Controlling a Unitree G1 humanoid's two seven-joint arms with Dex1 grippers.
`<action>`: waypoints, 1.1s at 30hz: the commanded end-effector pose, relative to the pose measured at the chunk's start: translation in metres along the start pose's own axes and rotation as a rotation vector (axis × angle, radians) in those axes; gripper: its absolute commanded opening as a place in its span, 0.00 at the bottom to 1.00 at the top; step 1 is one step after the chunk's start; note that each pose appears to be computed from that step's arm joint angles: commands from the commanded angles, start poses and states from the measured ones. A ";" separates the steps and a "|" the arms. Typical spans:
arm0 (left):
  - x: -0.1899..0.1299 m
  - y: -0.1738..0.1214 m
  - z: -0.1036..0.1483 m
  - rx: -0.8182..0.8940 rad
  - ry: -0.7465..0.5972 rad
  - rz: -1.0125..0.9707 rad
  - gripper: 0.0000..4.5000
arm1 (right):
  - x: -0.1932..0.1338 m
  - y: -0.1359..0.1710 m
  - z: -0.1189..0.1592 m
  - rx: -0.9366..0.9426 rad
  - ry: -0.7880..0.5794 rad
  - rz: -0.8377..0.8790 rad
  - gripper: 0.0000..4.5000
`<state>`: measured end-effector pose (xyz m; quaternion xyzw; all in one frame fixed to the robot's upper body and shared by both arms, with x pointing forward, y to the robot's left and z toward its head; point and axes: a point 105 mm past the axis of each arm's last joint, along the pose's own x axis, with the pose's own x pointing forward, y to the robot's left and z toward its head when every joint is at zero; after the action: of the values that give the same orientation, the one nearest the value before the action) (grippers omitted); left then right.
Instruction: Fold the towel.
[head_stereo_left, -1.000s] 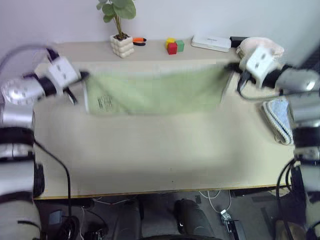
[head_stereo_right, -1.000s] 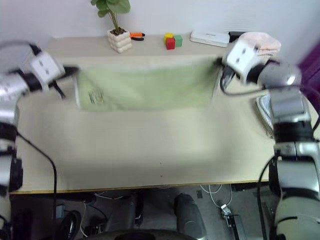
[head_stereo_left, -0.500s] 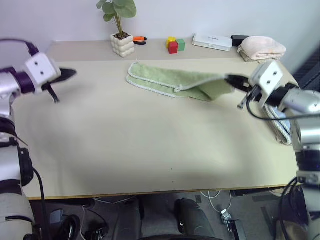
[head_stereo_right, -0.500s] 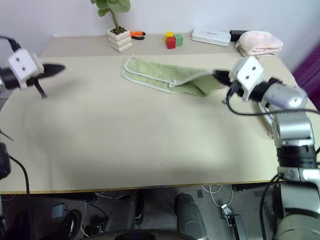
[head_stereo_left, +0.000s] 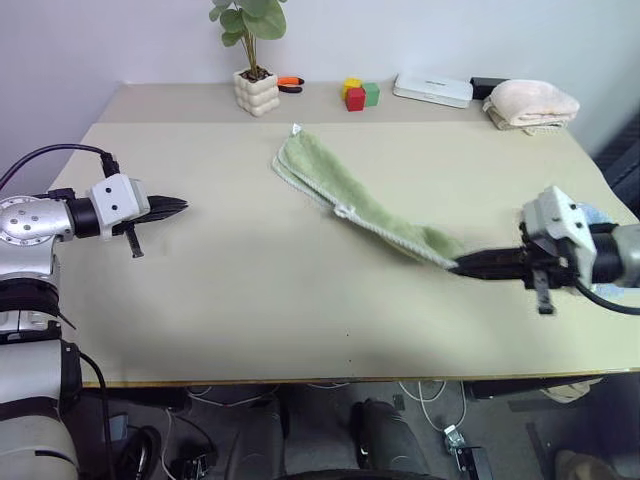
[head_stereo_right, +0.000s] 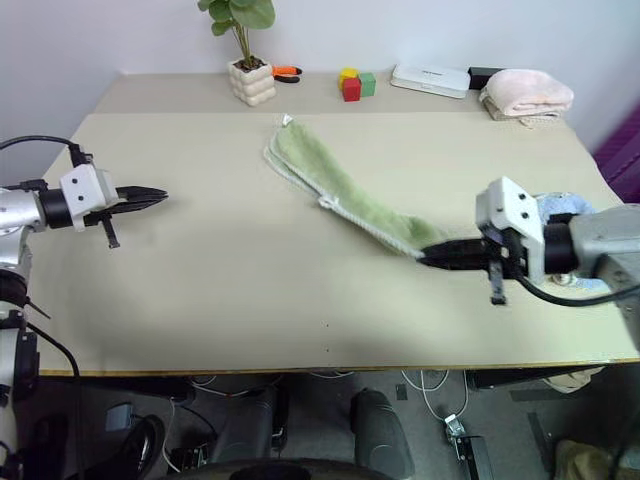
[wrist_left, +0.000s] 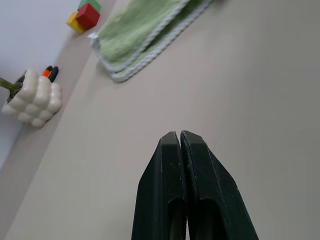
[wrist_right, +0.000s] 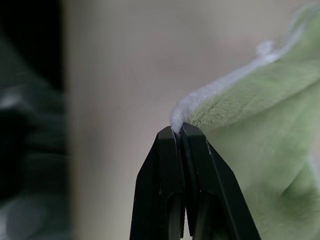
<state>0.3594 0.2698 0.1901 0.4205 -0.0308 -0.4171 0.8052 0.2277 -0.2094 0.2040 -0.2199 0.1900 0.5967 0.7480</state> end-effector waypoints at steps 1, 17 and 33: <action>0.003 0.006 0.008 0.010 -0.032 0.012 0.01 | -0.023 0.007 -0.006 0.019 0.091 0.019 0.00; 0.127 0.003 0.046 0.059 -0.072 0.068 0.01 | -0.012 -0.034 -0.049 -0.144 0.342 -0.176 0.00; 0.195 -0.005 0.081 -0.198 -0.113 0.148 0.99 | 0.003 -0.027 -0.047 -0.128 0.269 -0.221 0.00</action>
<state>0.4471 0.0813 0.1643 0.3220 -0.0463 -0.3924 0.8603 0.2525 -0.2407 0.1542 -0.3559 0.2459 0.4927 0.7551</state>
